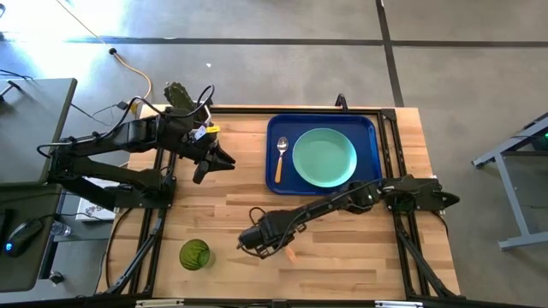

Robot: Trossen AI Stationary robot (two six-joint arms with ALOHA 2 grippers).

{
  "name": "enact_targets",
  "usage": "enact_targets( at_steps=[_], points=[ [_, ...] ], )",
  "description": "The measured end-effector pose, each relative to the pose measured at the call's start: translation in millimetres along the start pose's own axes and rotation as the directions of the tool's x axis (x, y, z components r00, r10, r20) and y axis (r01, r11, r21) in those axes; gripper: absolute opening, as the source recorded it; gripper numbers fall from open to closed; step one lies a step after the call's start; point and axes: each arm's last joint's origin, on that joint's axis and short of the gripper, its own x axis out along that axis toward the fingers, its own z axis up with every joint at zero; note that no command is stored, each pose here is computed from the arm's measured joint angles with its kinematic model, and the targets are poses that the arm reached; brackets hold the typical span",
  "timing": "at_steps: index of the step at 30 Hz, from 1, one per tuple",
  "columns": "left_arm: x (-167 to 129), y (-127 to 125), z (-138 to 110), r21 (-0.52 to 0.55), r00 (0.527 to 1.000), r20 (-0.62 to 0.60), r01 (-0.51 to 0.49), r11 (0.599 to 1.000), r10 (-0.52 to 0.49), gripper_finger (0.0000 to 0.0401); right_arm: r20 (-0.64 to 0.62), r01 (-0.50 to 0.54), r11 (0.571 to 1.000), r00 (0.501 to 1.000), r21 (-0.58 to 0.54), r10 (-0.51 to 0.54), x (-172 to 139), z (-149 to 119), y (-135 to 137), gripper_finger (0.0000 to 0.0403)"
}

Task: Pick and place plate/cup/fork/spoon on tray
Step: Put the fork on the left side of the light green plate on the blue tray

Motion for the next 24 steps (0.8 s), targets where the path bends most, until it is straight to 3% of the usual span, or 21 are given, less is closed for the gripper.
enact_targets(
  at_steps=[8,16,24],
  points=[
    [-0.1,0.0,0.0,0.000,1.000,0.000,0.000,1.000,0.000,0.0094,0.027,-0.056,0.998,0.998,0.026,0.055,-17.3,14.5,-3.8,0.0030],
    [0.0,0.0,-0.1,0.003,1.000,-0.001,-0.001,1.000,0.001,0.0094,0.137,-0.104,0.990,0.987,0.098,0.090,-50.8,35.3,-17.0,0.0030],
    [0.0,0.4,0.0,0.101,1.000,0.003,-0.012,0.995,0.012,0.0094,0.206,-0.107,0.982,0.976,0.154,0.074,-69.0,69.4,-36.9,0.0030]
  ],
)
